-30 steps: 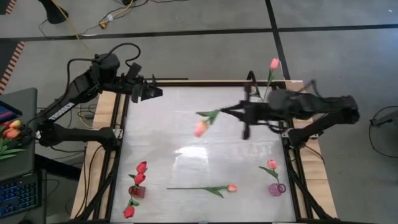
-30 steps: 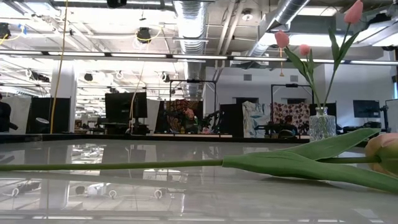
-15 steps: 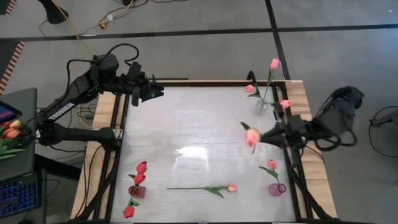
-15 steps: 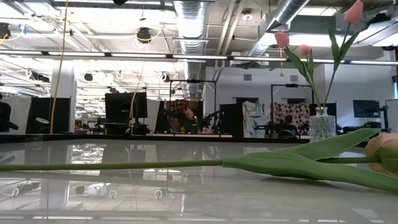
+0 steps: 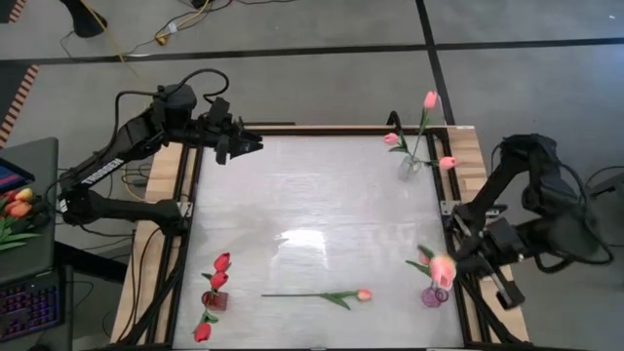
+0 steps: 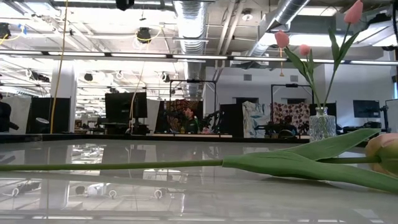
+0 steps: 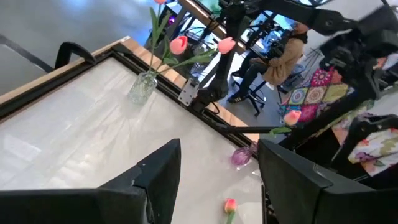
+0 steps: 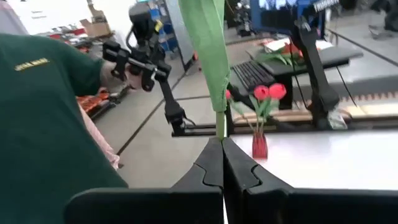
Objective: Sort flowers into vase by color
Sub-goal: Put the pink flower in the pink vase
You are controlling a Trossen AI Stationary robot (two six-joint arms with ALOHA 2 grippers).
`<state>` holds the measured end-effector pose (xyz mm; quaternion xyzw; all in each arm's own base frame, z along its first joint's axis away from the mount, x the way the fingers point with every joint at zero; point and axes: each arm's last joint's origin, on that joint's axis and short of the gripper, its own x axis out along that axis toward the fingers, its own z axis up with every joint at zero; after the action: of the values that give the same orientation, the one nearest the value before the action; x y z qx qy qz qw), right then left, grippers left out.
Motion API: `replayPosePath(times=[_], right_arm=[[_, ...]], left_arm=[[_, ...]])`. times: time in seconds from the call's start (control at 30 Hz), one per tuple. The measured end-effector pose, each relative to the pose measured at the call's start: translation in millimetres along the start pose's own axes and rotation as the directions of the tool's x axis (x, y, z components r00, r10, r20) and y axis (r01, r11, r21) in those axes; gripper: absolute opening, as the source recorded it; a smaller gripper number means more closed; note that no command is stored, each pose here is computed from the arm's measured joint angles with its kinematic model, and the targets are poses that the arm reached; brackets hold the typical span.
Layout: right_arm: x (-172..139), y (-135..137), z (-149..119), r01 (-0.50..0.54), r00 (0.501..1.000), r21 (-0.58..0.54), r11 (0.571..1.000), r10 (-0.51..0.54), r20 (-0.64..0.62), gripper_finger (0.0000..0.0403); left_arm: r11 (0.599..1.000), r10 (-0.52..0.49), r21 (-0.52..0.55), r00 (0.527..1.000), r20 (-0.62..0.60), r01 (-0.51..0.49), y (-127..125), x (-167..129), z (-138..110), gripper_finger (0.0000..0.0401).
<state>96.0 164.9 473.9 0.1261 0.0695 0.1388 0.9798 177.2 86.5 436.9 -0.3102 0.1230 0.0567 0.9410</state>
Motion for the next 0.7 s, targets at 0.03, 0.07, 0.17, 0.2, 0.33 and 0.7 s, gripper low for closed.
replayPosePath(times=[0.03, 0.07, 0.17, 0.2, 0.33, 0.7], right_arm=[[-3.1, 3.9, -4.4, 0.015, 1.000, 0.004, 1.000, -0.015, -0.010, 0.0016], [-6.5, 7.5, -9.2, 0.035, 0.999, 0.008, 0.999, -0.035, -0.018, 0.0016], [-19.1, 17.4, -29.3, 0.090, 0.996, 0.015, 0.996, -0.090, -0.021, 0.0016], [-22.9, 19.8, -37.3, 0.103, 0.995, 0.025, 0.994, -0.103, -0.017, 0.0016], [-35.0, 23.7, -67.1, 0.147, 0.989, 0.073, 0.986, -0.149, 0.014, 0.0016], [-53.0, 12.7, -143.8, 0.136, 0.991, 0.048, 0.990, -0.136, -0.007, 0.0016]], left_arm=[[1.000, 0.005, -0.006, 1.000, -0.002, -0.005, 0.8, 1.6, 0.1, 0.0198], [1.000, 0.006, -0.010, 1.000, -0.008, -0.006, 1.5, 3.7, 0.0, 0.0198], [1.000, 0.014, -0.020, 1.000, -0.027, -0.014, 4.0, 12.3, -0.5, 0.0198], [1.000, 0.020, -0.022, 0.999, -0.030, -0.021, 4.6, 15.1, -0.8, 0.0198], [0.998, 0.023, -0.050, 0.999, -0.038, -0.025, 6.9, 27.4, -0.3, 0.0198], [0.992, 0.049, -0.119, 0.998, -0.034, -0.052, 10.2, 36.0, 0.4, 0.0198]])
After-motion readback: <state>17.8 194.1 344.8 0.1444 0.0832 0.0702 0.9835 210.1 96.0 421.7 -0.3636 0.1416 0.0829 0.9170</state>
